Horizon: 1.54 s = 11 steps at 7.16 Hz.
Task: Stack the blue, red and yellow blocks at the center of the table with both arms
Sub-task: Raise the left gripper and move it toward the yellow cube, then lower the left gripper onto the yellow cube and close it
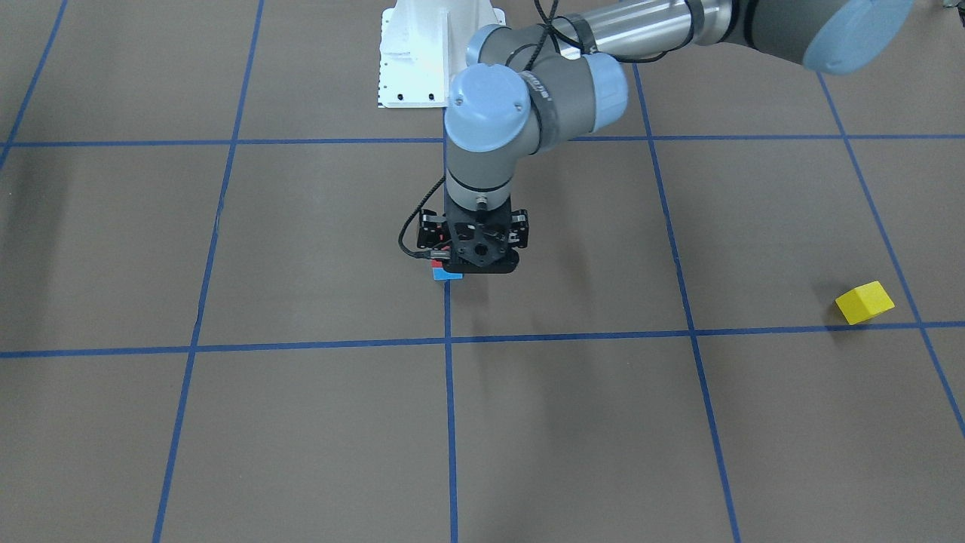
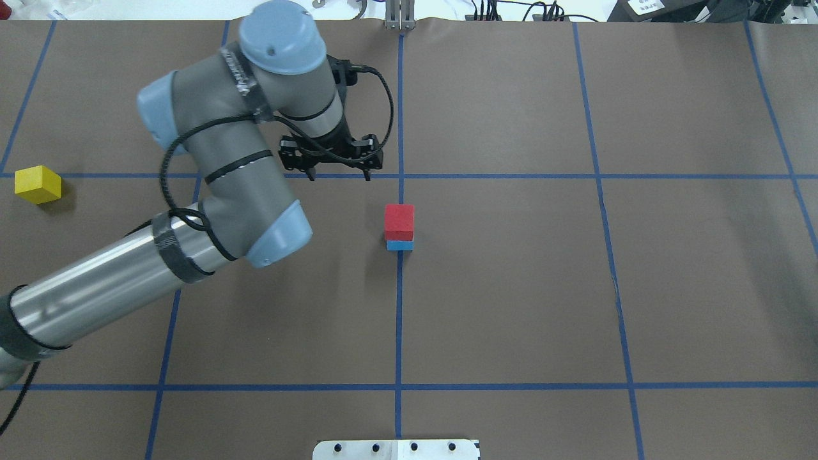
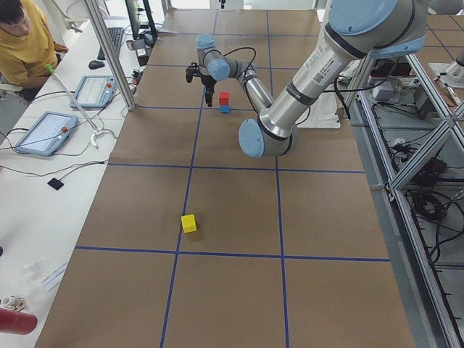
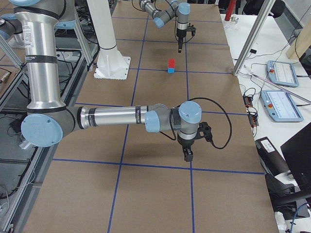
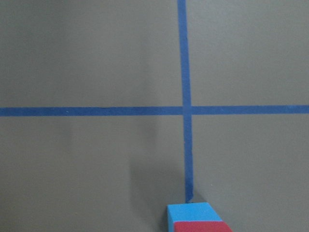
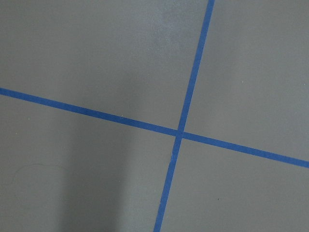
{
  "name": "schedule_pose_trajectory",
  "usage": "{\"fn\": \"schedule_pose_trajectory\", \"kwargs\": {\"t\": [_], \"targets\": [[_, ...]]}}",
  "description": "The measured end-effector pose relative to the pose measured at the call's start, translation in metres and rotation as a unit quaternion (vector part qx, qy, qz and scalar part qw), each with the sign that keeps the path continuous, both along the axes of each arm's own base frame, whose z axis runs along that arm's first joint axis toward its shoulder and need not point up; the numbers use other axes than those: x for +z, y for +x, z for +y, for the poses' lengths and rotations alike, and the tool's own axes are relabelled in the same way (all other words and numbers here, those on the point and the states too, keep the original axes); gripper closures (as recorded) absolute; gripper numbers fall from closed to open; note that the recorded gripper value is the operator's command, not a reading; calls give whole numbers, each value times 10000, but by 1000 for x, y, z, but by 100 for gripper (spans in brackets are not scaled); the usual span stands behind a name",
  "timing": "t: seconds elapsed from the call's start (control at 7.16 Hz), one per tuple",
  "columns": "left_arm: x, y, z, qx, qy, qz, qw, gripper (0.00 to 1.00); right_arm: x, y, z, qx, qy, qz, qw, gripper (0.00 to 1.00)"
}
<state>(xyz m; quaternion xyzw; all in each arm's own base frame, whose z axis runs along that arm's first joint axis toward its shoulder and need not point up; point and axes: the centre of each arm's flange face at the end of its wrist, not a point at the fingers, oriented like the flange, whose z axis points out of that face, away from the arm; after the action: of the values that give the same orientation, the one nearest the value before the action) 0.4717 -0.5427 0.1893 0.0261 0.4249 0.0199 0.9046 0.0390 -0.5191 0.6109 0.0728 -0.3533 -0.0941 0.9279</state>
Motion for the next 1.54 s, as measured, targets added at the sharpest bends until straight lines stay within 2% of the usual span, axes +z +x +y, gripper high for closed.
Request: {"fn": "schedule_pose_trajectory", "kwargs": {"t": [0.42,0.56,0.84,0.98,1.26,1.54], "targets": [[141,-153,-19,470,630,-322,9964,0,-1,0,-1,7,-4,-5,10000,0],[193,-204,-23,540,622,-485,9954,0,-2,0,-1,12,-2,-10,10000,0],[283,-286,-24,391,346,-779,9956,0,-3,-1,-2,14,8,-11,10000,0],[316,-307,-27,315,148,-879,9955,0,-4,-1,-3,13,13,-11,10000,0],[366,-324,-20,159,-228,-992,9947,0,-5,-1,-3,11,31,-7,10000,0],[417,-328,-11,-273,-374,-873,9951,0,-6,-1,-3,13,44,-6,10000,0]]}}
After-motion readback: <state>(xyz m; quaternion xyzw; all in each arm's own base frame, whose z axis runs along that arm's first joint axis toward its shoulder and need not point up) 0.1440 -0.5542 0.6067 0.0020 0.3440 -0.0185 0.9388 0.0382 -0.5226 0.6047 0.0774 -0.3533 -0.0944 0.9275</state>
